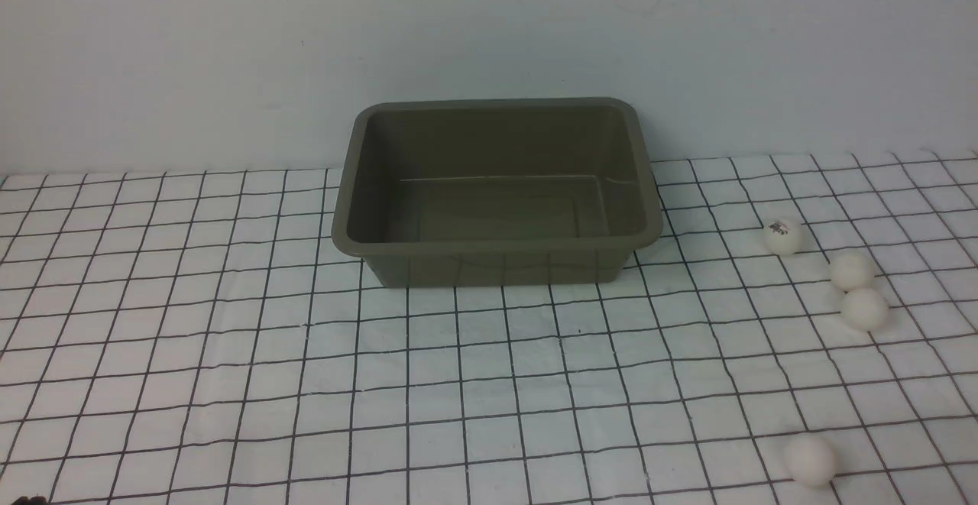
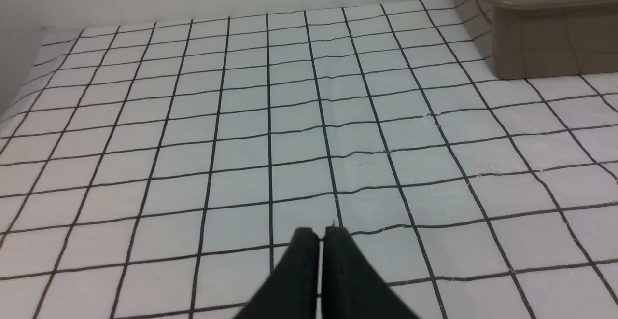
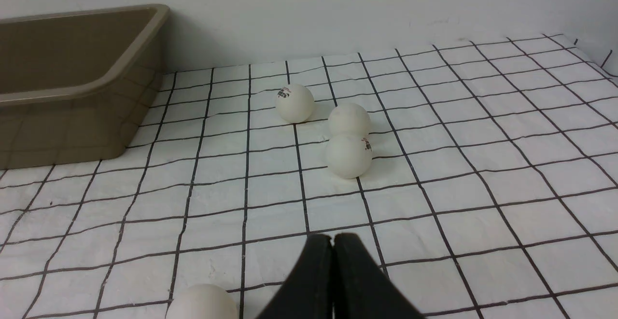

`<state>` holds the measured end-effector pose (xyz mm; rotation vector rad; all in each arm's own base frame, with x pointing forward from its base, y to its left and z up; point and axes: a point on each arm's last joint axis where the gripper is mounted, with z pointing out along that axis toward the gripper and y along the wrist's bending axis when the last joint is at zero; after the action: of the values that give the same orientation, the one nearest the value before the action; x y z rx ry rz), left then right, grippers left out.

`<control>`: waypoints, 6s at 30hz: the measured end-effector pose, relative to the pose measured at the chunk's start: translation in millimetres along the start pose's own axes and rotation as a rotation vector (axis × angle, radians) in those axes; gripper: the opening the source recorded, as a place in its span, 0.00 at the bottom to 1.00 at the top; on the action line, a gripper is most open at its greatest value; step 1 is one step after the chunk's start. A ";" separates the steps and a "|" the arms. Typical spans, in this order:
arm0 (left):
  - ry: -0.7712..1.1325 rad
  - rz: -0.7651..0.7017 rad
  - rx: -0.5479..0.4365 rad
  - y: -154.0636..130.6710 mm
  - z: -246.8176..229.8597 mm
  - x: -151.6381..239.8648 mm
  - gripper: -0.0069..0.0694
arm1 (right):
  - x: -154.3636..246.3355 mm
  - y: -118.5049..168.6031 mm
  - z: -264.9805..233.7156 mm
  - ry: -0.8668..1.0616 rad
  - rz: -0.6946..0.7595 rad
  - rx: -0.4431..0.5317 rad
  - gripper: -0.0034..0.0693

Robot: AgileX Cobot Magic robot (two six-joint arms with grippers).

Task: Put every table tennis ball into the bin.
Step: Use the right arm to clamp the table tennis ball closest to it

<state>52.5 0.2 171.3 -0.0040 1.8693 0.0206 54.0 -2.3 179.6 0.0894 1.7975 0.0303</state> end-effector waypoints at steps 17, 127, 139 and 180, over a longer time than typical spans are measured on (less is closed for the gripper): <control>0.000 0.000 0.000 0.0 0.0 0.0 0.08 | 0.0 0.0 0.0 0.000 0.000 0.000 0.02; 0.000 0.000 0.000 0.0 0.0 0.0 0.08 | -216.5 -26.8 60.2 0.123 -0.272 0.466 0.03; 0.000 0.000 0.000 0.0 0.0 0.0 0.08 | -175.8 22.8 78.1 0.488 -0.204 -0.147 0.03; 0.000 0.000 0.000 0.0 0.0 0.0 0.08 | -103.3 77.1 150.1 0.925 -0.295 -0.231 0.59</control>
<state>52.5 0.2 171.3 -0.0040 1.8693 0.0206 226.6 62.4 251.2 -0.4211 2.6943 0.0766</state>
